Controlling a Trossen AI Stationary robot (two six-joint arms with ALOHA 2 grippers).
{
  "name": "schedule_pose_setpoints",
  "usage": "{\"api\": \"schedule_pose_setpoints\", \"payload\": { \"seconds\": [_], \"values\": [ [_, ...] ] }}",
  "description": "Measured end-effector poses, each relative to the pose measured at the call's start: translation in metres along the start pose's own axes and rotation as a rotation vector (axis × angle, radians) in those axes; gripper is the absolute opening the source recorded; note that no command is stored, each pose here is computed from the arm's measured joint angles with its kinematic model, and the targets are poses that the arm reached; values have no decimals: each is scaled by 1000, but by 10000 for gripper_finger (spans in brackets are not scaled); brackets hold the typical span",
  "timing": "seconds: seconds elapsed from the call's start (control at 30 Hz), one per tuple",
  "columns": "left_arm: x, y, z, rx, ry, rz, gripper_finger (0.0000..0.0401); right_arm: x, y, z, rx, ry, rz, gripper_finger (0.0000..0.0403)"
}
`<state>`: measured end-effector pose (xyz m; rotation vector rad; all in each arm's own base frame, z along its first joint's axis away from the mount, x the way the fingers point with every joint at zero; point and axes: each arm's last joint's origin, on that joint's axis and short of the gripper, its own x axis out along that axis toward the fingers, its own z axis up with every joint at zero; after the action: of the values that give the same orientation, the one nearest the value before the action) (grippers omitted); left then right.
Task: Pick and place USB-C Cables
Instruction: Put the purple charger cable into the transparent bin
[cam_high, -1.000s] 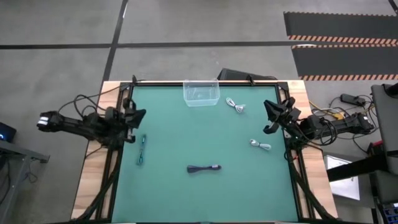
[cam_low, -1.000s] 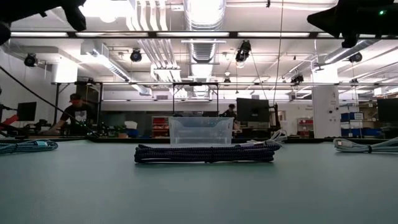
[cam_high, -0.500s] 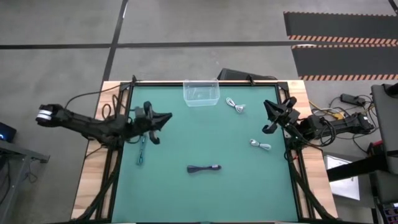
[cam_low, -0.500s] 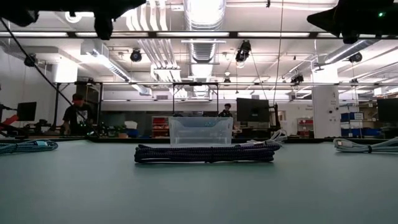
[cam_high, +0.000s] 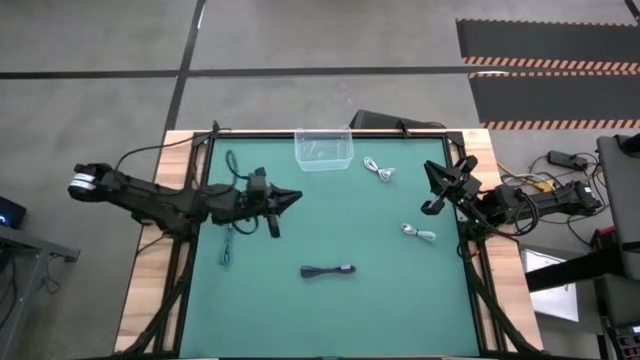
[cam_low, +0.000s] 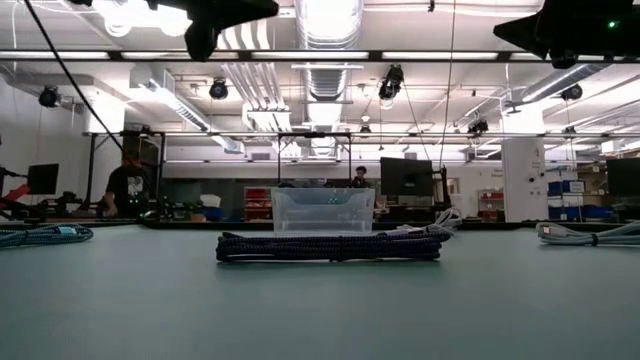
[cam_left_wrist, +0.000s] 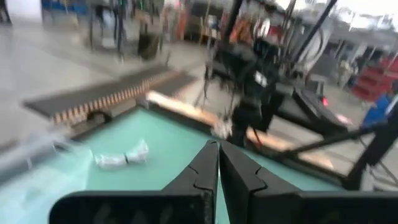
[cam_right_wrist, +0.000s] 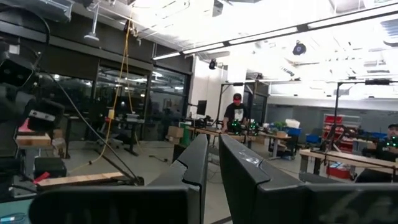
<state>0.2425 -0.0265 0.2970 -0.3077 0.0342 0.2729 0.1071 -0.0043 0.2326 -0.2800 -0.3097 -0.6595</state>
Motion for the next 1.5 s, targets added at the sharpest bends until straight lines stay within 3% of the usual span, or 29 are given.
{"api": "schedule_pose_setpoints", "payload": {
  "seconds": [0.3,0.57,0.87,1.13,1.5],
  "values": [
    [31,-23,2,-37,374,-89,0,0,0,0,3,2,1,31],
    [55,-37,-9,-45,675,-67,0,0,0,0,13,2,1,31],
    [65,-56,-34,-197,1023,46,0,0,0,0,10,3,2,31],
    [88,-75,-52,-208,1113,6,0,0,0,0,-1,2,2,31],
    [104,-103,-72,75,1115,-134,0,0,0,0,0,3,1,31]
  ]
}}
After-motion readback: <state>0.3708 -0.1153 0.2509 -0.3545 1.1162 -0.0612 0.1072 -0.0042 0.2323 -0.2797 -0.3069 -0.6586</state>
